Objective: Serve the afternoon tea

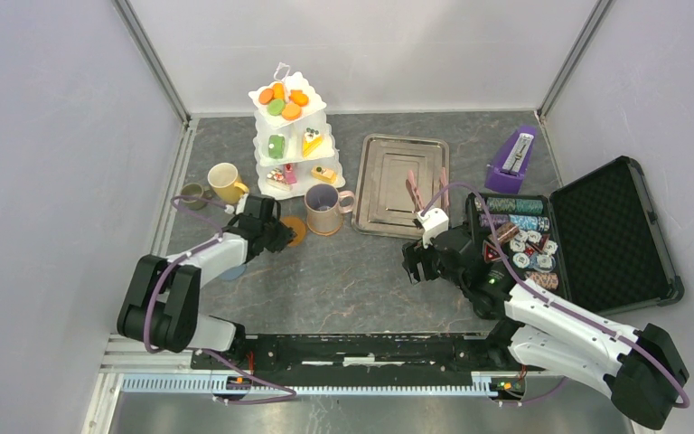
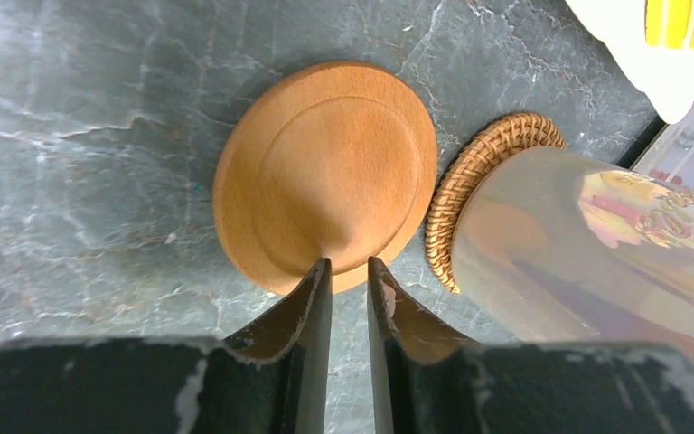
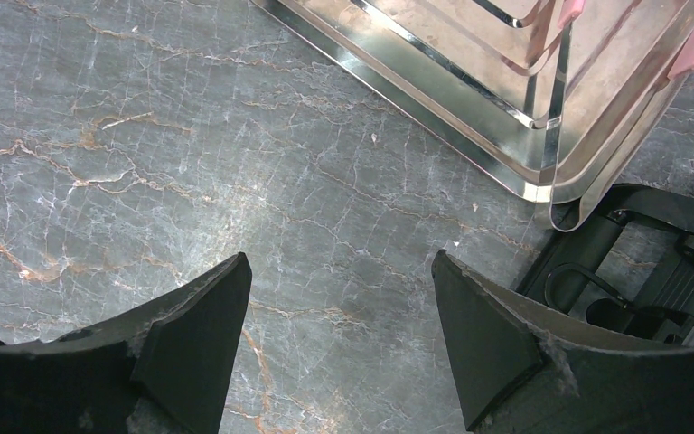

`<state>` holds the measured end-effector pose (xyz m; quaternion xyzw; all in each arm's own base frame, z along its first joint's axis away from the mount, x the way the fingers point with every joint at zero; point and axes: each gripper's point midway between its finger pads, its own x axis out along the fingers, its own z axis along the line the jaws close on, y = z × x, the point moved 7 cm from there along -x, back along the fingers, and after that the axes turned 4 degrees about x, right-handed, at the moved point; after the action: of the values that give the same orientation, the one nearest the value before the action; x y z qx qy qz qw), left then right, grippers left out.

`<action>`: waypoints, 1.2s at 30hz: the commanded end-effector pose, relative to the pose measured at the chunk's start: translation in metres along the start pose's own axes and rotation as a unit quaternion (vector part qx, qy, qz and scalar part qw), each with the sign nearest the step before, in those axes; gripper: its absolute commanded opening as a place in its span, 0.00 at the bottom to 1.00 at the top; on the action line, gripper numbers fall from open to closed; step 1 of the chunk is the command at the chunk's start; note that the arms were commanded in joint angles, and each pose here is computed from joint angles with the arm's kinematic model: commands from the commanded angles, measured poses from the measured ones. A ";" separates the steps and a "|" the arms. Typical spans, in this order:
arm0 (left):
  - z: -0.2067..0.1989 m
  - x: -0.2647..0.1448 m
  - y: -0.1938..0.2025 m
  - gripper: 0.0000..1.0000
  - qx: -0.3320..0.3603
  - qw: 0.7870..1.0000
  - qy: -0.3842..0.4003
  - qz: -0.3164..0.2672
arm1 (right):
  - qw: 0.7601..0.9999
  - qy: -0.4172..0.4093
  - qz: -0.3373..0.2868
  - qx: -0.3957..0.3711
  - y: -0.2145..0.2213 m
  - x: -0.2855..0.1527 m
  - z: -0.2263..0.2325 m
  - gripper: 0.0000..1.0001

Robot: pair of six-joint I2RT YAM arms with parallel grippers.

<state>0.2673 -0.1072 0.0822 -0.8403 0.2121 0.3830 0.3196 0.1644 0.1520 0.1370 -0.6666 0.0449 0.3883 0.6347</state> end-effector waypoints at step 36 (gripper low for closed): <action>0.021 -0.015 -0.218 0.42 -0.197 0.951 -0.211 -0.115 | 0.998 0.034 -0.047 0.009 -0.015 -0.021 -0.011 0.81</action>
<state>0.3712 0.0559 0.1591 -0.7970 -0.0292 0.5487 0.2508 0.1601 0.1401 0.1505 -0.6715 0.0397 0.3586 0.6473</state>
